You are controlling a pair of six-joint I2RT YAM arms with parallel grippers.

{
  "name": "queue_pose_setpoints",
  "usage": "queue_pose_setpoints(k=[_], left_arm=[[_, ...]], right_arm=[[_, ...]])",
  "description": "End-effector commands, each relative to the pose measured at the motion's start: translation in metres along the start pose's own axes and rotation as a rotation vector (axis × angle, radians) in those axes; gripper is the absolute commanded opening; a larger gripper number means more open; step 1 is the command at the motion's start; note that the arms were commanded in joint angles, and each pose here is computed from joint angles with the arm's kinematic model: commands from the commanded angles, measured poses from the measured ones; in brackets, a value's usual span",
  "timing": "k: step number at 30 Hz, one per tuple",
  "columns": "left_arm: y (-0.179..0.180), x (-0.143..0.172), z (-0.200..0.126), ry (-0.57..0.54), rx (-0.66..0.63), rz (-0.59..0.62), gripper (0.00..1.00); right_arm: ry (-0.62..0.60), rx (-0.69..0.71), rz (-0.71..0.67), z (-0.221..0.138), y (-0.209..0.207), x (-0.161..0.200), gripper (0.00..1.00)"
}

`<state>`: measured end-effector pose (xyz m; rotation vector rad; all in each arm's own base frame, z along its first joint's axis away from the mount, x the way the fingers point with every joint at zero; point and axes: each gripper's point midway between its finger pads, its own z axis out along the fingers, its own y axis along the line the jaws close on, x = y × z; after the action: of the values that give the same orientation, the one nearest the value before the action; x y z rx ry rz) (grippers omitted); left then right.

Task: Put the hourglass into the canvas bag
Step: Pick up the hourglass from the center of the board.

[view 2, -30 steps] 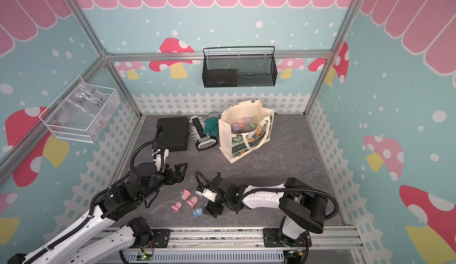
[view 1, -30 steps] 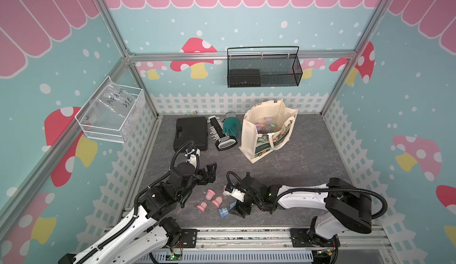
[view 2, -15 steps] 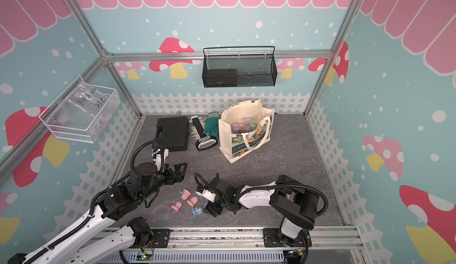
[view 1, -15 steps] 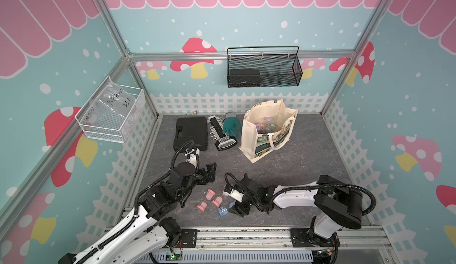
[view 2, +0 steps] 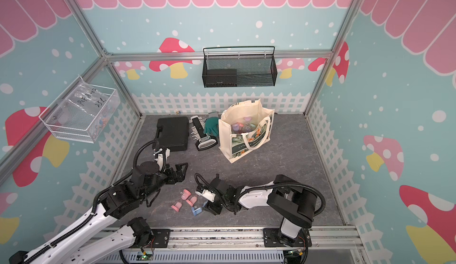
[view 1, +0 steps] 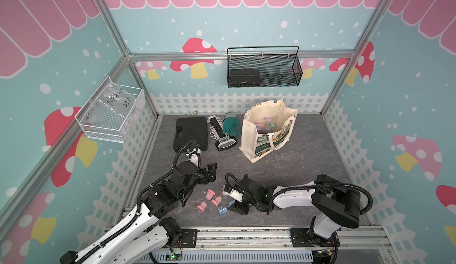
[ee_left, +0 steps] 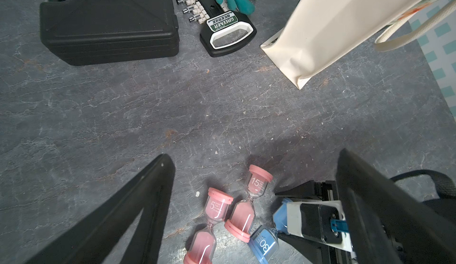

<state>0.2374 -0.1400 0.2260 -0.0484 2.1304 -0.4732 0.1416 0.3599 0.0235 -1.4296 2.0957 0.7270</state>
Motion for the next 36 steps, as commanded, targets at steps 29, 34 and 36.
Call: queue_pose_setpoints(k=[29,34,36], left_arm=[[-0.021,-0.028,-0.002,-0.042,0.051,0.019,0.99],[-0.031,-0.038,-0.001,-0.053,0.075,0.04,0.99],[-0.036,-0.041,0.0,-0.054,0.087,0.048,0.99]], right_arm=[[-0.193,0.058,0.115,-0.084,-0.028,-0.053,0.57],[-0.255,0.079,0.149,-0.117,-0.043,-0.085,0.57],[-0.287,0.103,0.169,-0.132,-0.053,-0.098,0.57]])
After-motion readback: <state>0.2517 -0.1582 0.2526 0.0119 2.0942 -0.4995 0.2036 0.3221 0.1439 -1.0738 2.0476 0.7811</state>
